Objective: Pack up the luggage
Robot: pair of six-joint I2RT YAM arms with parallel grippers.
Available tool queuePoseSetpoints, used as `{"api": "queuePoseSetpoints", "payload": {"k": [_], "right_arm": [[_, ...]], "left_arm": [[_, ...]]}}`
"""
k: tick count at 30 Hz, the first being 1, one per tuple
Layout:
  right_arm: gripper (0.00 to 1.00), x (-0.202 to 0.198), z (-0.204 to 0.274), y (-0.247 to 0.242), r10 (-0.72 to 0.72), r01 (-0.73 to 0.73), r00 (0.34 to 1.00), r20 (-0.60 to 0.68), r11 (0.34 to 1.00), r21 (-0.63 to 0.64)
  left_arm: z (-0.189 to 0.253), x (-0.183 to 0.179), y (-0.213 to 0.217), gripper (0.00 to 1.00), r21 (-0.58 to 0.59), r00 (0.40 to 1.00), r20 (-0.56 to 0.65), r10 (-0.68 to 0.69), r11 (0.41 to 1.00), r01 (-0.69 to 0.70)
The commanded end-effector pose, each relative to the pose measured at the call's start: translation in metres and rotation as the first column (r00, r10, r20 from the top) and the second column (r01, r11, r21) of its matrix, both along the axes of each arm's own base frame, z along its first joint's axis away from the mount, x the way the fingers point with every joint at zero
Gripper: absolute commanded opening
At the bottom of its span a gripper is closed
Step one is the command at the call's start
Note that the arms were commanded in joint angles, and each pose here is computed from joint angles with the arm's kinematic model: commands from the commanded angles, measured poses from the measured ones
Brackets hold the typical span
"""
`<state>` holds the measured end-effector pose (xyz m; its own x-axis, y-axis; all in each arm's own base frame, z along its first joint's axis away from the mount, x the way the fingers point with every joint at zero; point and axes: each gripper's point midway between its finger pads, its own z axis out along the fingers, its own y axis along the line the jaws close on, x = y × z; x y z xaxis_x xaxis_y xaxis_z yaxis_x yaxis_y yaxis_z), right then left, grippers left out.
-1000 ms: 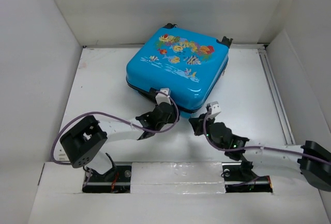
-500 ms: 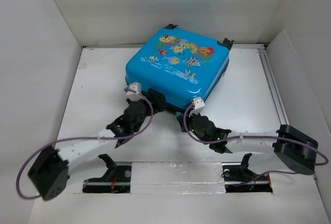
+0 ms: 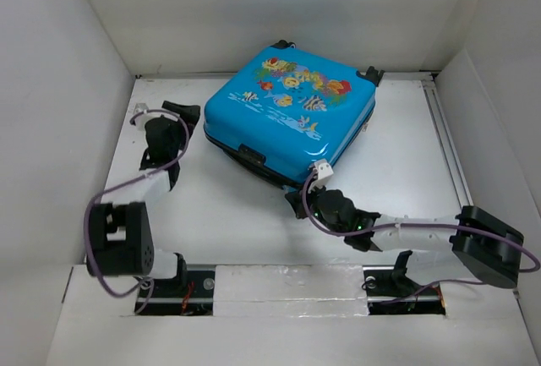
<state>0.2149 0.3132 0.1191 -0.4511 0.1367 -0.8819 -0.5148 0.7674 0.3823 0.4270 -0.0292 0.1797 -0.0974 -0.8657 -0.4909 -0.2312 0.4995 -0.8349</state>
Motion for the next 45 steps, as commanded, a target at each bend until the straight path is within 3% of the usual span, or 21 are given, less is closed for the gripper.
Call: {"api": "queuePoseSetpoints", "payload": {"k": [1,3,8,14,19,26,29,36,39,41,42,43,45], "right_arm": [[0.0,-0.025,-0.005,0.012,0.129,-0.129,0.99,-0.049,0.992,0.001],[0.0,-0.027,-0.003,0.016,0.138,-0.138,0.989,-0.048,0.99,0.002],[0.0,-0.022,0.01,0.031,0.152,-0.151,0.988,-0.035,0.988,0.011],[0.0,0.002,0.034,0.053,0.1,-0.1,0.995,0.004,0.995,0.002],[0.0,0.017,0.029,0.089,0.121,-0.12,0.992,0.024,0.992,-0.049],[0.0,0.021,0.038,0.142,0.298,-0.288,0.95,0.088,0.951,-0.111],[0.0,0.019,0.046,0.154,0.342,-0.332,0.932,0.124,0.939,-0.091],[0.0,0.023,0.056,0.171,0.44,-0.421,0.879,0.184,0.897,-0.132],[0.0,0.026,0.056,0.181,0.476,-0.46,0.855,0.205,0.879,-0.121],[0.0,0.016,0.068,0.174,0.483,-0.479,0.848,0.217,0.875,-0.077],[0.0,-0.004,0.05,0.162,0.514,-0.509,0.839,0.178,0.857,-0.077],[0.09,-0.016,0.077,0.151,0.51,-0.516,0.832,0.22,0.856,-0.036],[0.36,-0.036,0.085,0.134,0.5,-0.508,0.836,0.225,0.861,-0.025]], "left_arm": [[0.06,0.036,-0.026,0.91,-0.051,0.976,0.161,-0.145,0.987,0.155],[0.046,0.05,-0.036,0.84,-0.06,0.975,0.131,-0.18,0.98,0.189],[0.034,0.064,-0.052,0.82,-0.051,0.97,0.09,-0.225,0.972,0.23],[-0.019,0.029,-0.101,0.79,-0.062,0.95,-0.003,-0.313,0.948,0.312],[-0.031,0.001,-0.128,0.77,-0.054,0.919,0.004,-0.394,0.918,0.393],[-0.011,-0.029,-0.127,0.74,0.016,0.895,0.055,-0.443,0.897,0.443],[-0.01,-0.037,-0.119,0.74,0.067,0.902,0.005,-0.432,0.9,0.431],[0.006,-0.047,-0.126,0.74,0.159,0.851,-0.025,-0.524,0.839,0.521],[-0.002,-0.05,-0.116,0.74,0.136,0.868,-0.022,-0.497,0.858,0.495],[0.002,-0.049,-0.101,0.74,0.157,0.901,-0.011,-0.433,0.889,0.43],[0.007,-0.047,-0.096,0.74,0.169,0.916,0.002,-0.402,0.902,0.396],[0.004,-0.05,-0.091,0.76,0.173,0.925,-0.01,-0.379,0.911,0.375],[0.018,-0.048,-0.078,0.8,0.183,0.952,0.039,-0.304,0.939,0.292]]}}
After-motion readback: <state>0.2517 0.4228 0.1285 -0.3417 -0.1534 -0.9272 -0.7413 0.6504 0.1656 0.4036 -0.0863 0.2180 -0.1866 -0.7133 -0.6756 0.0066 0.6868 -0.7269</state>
